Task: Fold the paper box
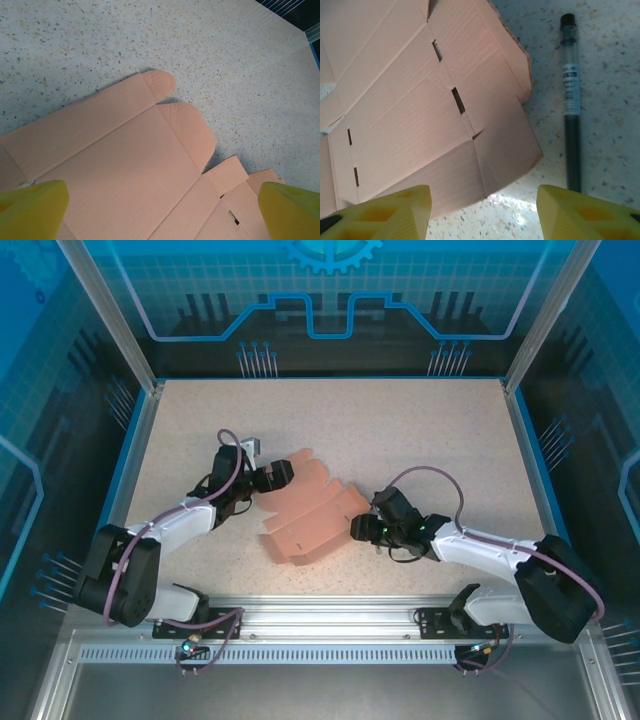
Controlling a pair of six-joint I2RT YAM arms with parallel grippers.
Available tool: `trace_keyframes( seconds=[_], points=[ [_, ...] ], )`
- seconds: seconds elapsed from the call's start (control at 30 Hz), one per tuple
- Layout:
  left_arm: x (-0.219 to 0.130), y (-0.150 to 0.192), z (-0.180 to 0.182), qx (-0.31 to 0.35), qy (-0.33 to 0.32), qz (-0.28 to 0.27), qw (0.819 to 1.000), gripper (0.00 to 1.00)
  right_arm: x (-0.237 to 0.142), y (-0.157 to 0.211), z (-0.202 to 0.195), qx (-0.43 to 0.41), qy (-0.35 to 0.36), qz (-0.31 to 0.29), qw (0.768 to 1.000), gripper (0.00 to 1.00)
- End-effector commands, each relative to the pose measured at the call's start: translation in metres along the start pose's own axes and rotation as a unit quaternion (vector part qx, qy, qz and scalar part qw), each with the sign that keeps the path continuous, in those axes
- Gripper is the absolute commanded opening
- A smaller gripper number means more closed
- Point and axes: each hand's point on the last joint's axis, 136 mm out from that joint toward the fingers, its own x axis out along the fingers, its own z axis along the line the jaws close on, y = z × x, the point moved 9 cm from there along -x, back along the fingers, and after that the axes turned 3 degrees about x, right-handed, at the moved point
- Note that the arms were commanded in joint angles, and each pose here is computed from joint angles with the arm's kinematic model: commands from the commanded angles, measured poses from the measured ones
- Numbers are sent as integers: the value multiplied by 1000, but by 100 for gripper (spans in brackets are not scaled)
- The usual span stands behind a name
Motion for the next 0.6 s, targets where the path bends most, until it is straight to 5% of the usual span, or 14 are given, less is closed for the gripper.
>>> trace_keyframes(
  seconds=[0.0,0.27,0.57],
  points=[
    [1,-11,-9,5,12,-12,1000,99,4,-7,8,10,-1,-19,1000,57],
    [-2,-14,-11,11,14,-15,1000,99,15,-12,13,18,-4,-30,999,53],
    [-4,-23,-17,18,16,-18,1000,99,29,-27,25,1,10,-44,999,32]
  ],
)
